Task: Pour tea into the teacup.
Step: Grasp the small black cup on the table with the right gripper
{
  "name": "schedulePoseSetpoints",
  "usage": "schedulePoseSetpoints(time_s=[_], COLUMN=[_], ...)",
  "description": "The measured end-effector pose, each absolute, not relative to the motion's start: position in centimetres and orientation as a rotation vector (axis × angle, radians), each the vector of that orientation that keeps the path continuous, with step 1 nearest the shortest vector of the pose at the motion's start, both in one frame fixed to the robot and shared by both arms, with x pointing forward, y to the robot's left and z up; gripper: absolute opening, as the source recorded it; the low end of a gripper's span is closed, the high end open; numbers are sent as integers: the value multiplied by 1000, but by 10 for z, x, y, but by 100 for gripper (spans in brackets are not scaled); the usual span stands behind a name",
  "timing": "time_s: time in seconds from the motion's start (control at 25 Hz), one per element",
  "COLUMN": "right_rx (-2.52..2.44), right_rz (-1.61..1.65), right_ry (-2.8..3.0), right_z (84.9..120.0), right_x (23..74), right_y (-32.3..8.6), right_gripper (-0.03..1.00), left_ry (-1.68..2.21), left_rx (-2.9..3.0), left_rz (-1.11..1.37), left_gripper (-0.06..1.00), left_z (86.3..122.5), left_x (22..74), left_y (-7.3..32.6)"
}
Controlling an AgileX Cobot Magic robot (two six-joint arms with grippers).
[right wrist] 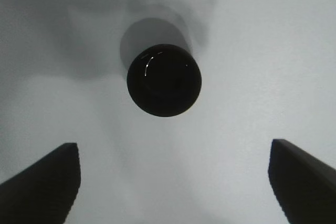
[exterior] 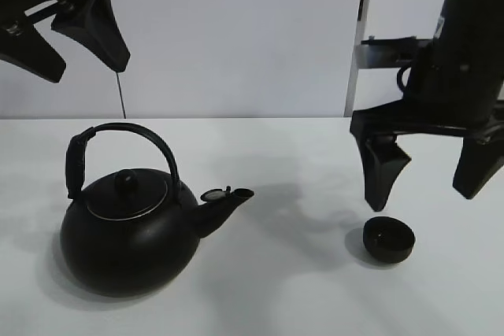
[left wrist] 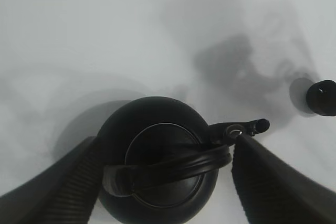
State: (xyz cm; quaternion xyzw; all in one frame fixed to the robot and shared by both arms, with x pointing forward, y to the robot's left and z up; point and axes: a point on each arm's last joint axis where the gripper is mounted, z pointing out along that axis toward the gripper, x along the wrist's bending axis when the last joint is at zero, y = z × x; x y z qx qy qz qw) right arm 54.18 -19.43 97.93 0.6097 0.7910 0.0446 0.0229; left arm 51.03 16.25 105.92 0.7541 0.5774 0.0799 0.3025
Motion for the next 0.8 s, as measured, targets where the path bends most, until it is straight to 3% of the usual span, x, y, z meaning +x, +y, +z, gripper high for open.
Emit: schedulePoseSetpoints(time_s=[0.32,0.8], right_rx=[1946,1935], right_rz=[25,65], right_ry=[2463,2449], right_z=[941,922], right_x=[551,561], right_y=[-187,-183], right_gripper=[67,67], left_ry=[1531,1531], left_rx=[1999,1999], left_rz=[212,212], left_gripper=[50,50], left_z=[1059,1059], left_x=[510,510], left_y=[163,163])
